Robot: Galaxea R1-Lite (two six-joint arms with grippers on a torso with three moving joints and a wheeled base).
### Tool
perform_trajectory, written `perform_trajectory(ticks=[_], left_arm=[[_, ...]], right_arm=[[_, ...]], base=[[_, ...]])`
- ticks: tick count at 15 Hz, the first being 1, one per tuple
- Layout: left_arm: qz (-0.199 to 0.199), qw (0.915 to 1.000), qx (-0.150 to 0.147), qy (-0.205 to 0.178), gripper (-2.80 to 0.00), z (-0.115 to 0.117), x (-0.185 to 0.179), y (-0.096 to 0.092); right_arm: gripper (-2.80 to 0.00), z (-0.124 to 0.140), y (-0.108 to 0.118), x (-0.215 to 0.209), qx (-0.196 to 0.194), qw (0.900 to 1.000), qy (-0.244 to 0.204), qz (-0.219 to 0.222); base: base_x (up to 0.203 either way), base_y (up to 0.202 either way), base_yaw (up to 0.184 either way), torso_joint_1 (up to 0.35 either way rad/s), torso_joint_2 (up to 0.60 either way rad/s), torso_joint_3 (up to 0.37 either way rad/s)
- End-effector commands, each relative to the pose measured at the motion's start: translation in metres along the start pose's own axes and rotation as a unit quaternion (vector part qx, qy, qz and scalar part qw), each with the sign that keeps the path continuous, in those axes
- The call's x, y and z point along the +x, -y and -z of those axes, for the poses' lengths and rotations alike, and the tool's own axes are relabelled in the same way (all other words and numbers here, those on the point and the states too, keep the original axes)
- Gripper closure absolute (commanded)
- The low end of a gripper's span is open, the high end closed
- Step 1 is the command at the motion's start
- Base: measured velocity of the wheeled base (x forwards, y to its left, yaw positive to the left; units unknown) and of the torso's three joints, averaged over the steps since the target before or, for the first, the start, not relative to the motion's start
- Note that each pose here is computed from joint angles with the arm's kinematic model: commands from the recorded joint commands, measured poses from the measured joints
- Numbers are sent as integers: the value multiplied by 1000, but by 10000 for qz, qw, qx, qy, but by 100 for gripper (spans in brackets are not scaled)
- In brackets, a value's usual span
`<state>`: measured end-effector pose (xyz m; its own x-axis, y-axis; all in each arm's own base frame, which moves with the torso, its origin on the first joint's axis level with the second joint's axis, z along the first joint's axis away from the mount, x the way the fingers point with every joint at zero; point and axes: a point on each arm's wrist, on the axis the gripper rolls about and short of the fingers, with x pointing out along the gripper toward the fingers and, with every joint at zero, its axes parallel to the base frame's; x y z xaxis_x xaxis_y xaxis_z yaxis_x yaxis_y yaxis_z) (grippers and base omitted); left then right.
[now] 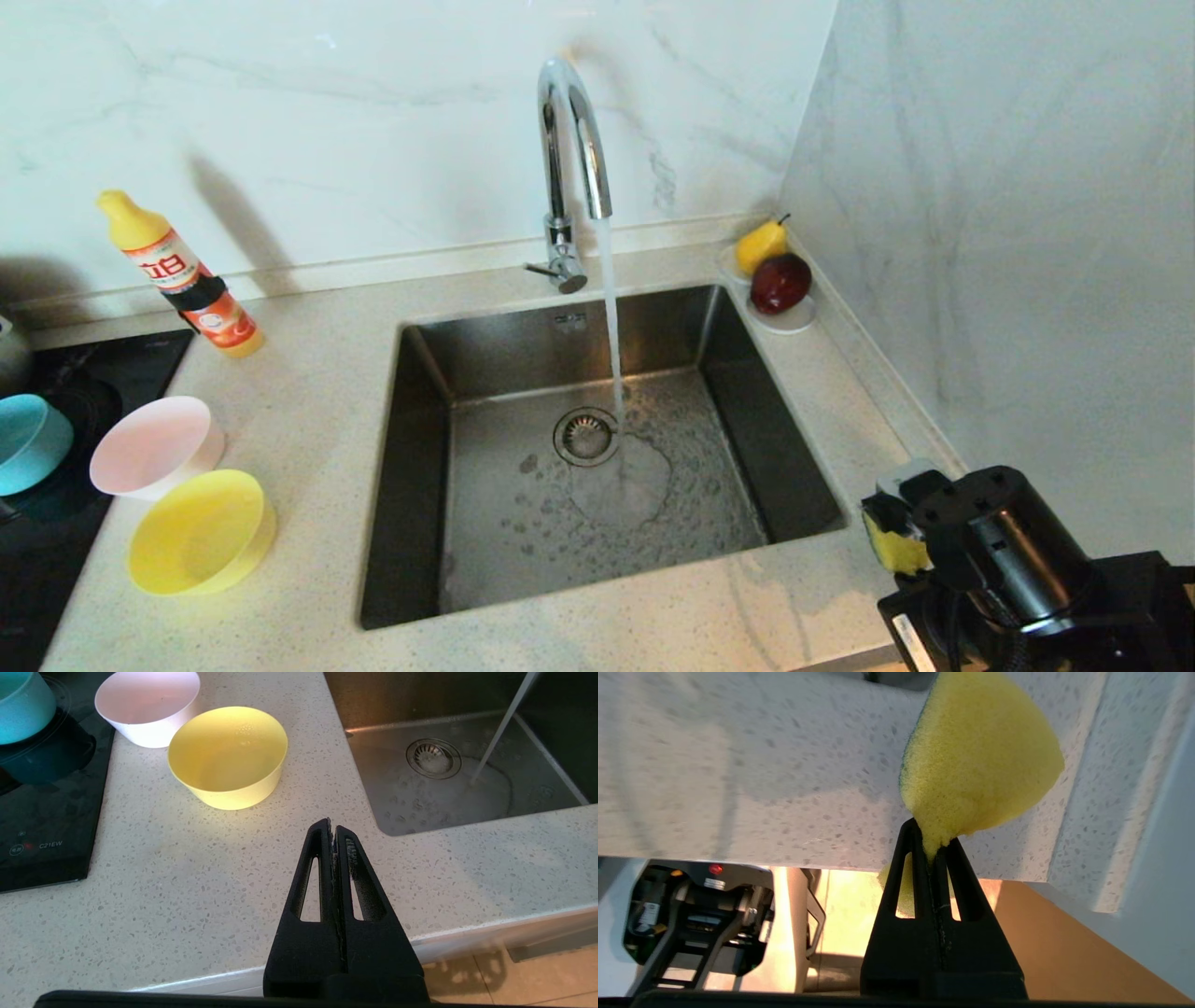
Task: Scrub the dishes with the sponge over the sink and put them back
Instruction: Put down the sponge
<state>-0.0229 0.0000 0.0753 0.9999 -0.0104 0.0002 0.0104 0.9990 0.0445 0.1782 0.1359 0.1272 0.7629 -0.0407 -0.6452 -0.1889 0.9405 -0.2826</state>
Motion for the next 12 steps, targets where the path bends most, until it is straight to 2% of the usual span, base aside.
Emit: perform_trajectory(ticks=[1, 10, 12], left_arm=[[3, 10000, 0, -32, 0, 2, 0, 0], [3, 10000, 0, -24, 0, 1, 0, 0], [3, 10000, 0, -30, 0, 2, 0, 0]], right_arm=[[0, 2, 0, 13, 36, 9998, -135, 112], [0, -2, 0, 33, 173, 9997, -71, 162], [0, -6, 8, 42, 295, 9992, -45, 271]], base=[[0, 0, 0, 0, 0, 0], [0, 0, 0, 0, 0, 0], [0, 0, 0, 0, 0, 0]])
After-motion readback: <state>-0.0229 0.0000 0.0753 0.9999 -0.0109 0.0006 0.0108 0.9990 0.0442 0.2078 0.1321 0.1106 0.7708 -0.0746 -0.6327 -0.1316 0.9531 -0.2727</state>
